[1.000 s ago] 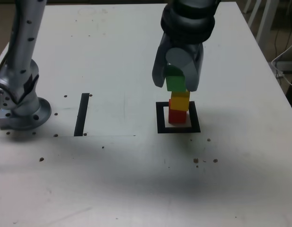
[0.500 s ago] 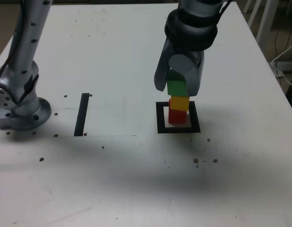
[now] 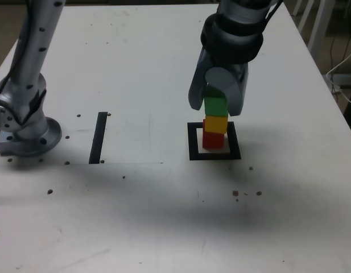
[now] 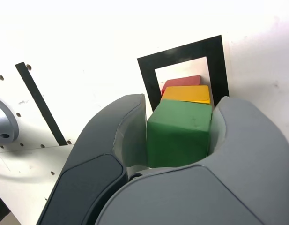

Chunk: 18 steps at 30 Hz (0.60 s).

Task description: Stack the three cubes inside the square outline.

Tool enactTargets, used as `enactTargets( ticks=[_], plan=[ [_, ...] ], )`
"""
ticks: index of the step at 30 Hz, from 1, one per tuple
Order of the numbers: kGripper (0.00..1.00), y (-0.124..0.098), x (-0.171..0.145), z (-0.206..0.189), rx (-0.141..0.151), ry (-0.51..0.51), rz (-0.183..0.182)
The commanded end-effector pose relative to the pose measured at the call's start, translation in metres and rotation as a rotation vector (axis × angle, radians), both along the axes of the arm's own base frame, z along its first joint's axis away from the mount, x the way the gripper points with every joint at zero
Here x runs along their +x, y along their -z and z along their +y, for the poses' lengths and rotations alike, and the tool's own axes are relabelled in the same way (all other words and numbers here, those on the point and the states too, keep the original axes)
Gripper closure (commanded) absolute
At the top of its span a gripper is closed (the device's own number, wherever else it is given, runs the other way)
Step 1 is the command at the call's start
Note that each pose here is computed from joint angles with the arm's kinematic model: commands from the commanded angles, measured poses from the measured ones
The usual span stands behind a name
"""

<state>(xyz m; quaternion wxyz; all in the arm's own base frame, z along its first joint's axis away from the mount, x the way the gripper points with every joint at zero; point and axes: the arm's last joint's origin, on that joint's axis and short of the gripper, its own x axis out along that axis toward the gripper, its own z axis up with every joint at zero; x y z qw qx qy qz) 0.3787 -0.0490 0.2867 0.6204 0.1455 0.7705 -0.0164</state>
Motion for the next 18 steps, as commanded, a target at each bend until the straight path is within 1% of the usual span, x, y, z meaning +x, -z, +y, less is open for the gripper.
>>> enactTargets(
  ticks=[1, 7, 10, 14, 18],
  plan=[
    [0.13, 0.003, 0.001, 0.001, -0.002, 0.0, 0.01],
    [0.08, 0.004, 0.0, 0.003, -0.004, -0.003, 0.013],
    [0.06, 0.002, -0.004, 0.004, -0.002, -0.007, 0.008],
    [0.03, -0.008, -0.016, 0.007, 0.016, -0.024, -0.01],
    [0.01, -0.024, -0.037, 0.011, 0.041, -0.054, -0.041]
  ],
)
